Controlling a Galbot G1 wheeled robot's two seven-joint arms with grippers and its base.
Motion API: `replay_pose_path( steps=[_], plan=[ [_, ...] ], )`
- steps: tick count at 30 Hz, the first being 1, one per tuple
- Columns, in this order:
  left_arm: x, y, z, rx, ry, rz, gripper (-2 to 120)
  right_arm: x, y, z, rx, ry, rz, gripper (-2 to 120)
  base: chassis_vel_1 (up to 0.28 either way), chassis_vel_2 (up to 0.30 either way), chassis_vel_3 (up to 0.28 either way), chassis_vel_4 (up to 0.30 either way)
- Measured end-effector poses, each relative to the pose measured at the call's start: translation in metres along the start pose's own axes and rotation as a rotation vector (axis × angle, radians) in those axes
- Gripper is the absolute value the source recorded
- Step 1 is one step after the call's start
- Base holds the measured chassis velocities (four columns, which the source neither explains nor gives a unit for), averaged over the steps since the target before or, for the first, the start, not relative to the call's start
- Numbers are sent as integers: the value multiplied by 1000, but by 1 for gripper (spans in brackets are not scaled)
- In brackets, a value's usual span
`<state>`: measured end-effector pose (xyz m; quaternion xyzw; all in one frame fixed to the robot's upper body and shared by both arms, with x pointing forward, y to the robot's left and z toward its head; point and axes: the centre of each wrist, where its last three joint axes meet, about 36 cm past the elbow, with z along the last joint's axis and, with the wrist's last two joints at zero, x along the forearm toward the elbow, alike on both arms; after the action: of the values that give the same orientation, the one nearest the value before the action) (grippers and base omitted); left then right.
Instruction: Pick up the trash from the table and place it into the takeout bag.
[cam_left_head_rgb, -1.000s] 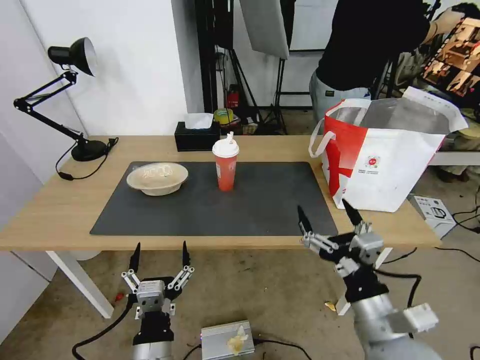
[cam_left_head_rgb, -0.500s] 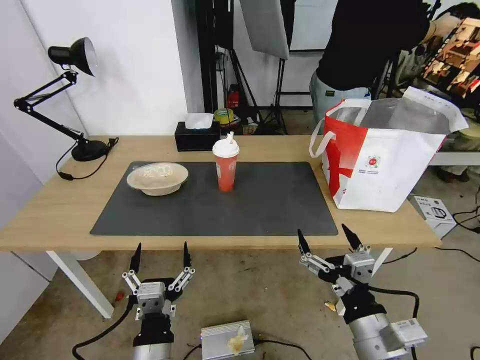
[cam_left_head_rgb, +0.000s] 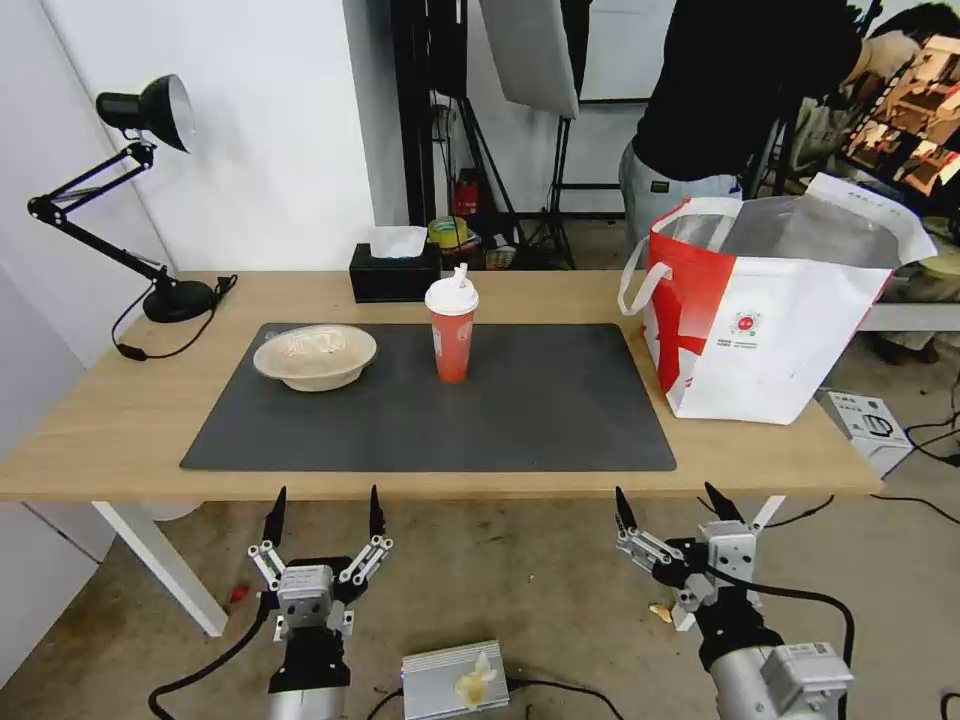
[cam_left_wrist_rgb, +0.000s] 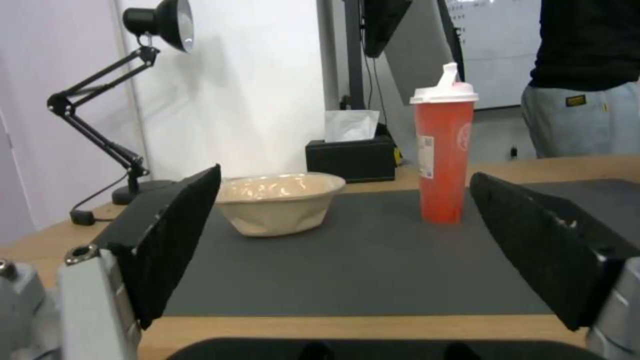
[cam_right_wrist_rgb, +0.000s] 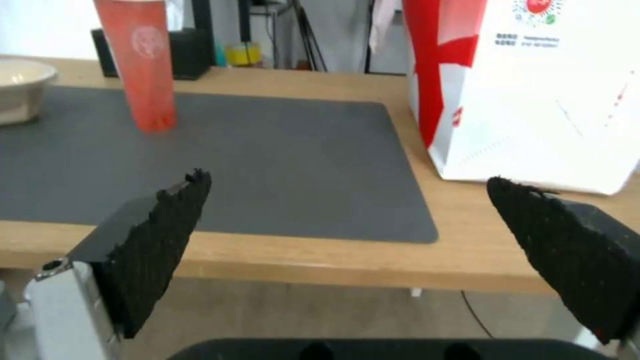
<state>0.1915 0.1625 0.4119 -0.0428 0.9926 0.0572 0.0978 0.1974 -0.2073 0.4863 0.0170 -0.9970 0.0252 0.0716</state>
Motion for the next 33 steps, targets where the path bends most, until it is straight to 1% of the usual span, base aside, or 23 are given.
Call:
replay_pose_path(
  steps=[9, 16, 24, 28, 32, 33],
  plan=[
    [0, 1, -3, 0, -4, -6, 100, 0, 0, 0, 4, 6, 8, 100, 0, 0, 0, 0],
    [0, 4, -4, -6, -4, -10, 100, -3, -1, 5, 9, 10, 11, 100, 0, 0, 0, 0],
    [0, 4, -4, -8, -5, -14, 100, -7, -3, 7, 26, 1, -5, 100, 0, 0, 0, 0],
    [0, 4, -3, -9, -4, -14, 100, -10, -5, 6, 28, -32, -33, 100, 0, 0, 0, 0],
    [1, 1, 0, -7, 3, -7, 100, -28, -13, 15, -2, -156, -180, 100, 0, 0, 0, 0],
    [1, 1, 0, -7, 3, -7, 100, -28, -13, 15, -2, -156, -180, 100, 0, 0, 0, 0]
  ],
)
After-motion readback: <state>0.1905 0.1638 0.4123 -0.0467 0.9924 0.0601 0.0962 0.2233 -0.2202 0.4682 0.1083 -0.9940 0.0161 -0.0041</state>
